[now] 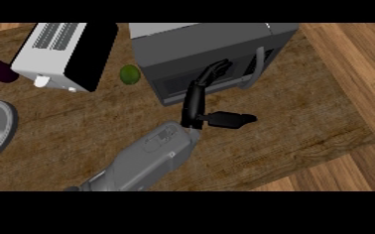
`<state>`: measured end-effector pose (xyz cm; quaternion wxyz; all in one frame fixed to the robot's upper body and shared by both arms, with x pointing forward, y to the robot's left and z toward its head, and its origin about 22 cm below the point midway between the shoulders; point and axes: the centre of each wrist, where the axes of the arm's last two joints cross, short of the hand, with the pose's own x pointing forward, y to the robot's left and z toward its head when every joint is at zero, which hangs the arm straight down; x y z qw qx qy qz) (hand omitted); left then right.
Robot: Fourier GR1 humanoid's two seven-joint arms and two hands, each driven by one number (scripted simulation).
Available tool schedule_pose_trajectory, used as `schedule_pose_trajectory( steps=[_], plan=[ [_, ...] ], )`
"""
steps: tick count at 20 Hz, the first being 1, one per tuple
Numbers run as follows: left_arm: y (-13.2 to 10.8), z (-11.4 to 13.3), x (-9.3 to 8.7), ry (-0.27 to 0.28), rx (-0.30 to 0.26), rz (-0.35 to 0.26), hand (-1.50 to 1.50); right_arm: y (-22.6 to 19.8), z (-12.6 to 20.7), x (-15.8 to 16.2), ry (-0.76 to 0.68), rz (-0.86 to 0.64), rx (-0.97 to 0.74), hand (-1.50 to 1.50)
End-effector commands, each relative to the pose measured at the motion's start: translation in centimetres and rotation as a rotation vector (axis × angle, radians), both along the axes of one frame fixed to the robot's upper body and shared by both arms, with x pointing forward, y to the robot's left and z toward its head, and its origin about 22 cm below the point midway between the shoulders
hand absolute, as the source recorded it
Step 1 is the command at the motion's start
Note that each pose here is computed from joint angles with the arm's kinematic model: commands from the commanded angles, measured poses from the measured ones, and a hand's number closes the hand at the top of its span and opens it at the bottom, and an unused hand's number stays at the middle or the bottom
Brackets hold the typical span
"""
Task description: Pick up the milk, place it into the microwave and close the microwave
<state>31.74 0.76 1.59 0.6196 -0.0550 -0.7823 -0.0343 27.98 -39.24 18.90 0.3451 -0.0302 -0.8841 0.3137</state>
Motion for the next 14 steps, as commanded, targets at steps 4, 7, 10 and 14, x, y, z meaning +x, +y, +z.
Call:
schedule_pose_trajectory(
  steps=[4, 7, 10, 14],
  plan=[
    [0.2, 1.7, 2.4, -0.008, -0.025, 0.079, -1.5, 0.2, 1.3, 0.6, -0.03, -0.004, -0.033, 1.5],
    [0.1, 1.6, 2.3, -0.016, -0.027, 0.071, -1.5, 0.1, 1.2, 1.0, -0.028, -0.016, -0.02, 1.5],
    [0.3, 1.0, 2.1, -0.021, -0.03, 0.072, -1.5, 0.3, 1.3, 1.4, -0.039, -0.016, -0.022, 1.5],
    [0.0, 1.3, 2.1, -0.038, -0.032, 0.057, -1.5, 1.8, -4.7, 2.4, 0.167, 0.15, 0.274, -1.5]
  ],
)
